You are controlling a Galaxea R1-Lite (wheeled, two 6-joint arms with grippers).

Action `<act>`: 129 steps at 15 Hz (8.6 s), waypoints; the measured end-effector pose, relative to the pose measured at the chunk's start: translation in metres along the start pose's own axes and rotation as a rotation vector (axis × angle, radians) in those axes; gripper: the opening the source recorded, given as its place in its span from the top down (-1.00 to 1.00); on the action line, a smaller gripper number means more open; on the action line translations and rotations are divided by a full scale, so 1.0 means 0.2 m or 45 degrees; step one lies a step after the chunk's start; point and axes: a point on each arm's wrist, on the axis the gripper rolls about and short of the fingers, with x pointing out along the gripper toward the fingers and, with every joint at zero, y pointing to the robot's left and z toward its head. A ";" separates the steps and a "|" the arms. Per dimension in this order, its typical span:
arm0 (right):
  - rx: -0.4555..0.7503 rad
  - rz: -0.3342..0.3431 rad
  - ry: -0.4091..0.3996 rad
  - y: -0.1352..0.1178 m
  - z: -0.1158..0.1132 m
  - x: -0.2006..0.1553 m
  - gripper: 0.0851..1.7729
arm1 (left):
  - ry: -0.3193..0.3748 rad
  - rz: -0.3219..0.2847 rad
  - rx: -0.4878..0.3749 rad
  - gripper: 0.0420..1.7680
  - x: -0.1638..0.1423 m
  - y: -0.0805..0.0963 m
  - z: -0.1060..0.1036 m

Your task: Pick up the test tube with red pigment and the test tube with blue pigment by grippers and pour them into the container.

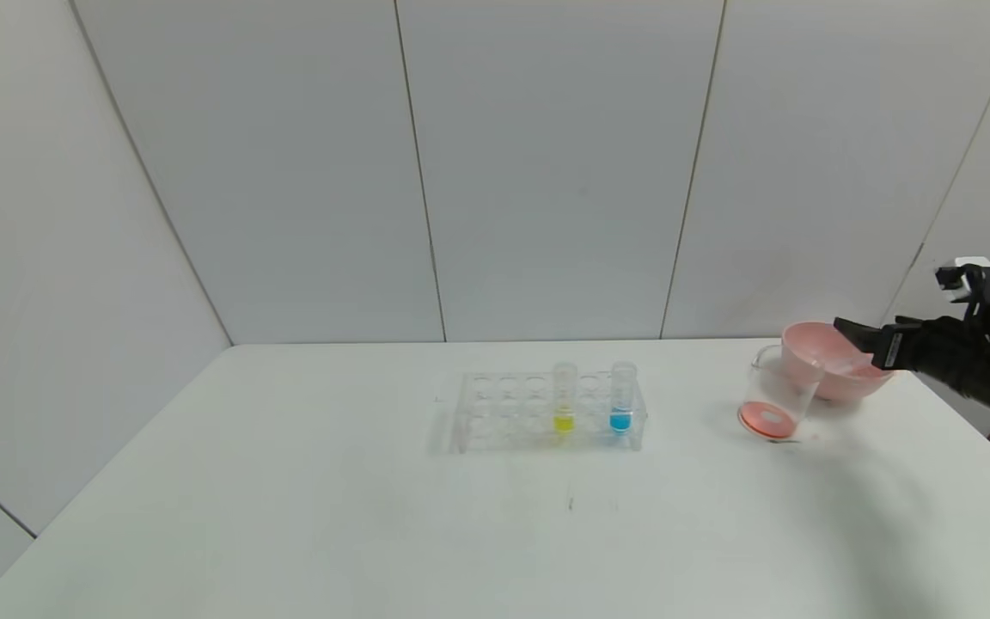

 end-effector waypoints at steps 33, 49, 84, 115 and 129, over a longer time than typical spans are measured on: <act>-0.031 0.004 -0.085 1.55 -0.32 0.01 -0.91 | 0.000 0.000 0.000 -1.00 0.00 0.00 0.00; -0.018 0.018 -0.122 1.56 -0.24 -0.02 -0.92 | 0.000 0.000 0.000 -1.00 0.00 0.00 0.00; -0.108 0.022 -0.207 1.56 -0.12 -0.04 0.49 | 0.000 0.000 0.000 -1.00 0.00 0.00 0.00; -0.005 0.421 -0.087 0.26 0.15 -0.63 0.49 | 0.000 0.000 0.000 -1.00 0.00 0.00 0.00; -0.153 0.386 0.110 -0.17 0.29 -0.29 0.49 | 0.000 0.000 0.000 -1.00 0.00 0.00 0.00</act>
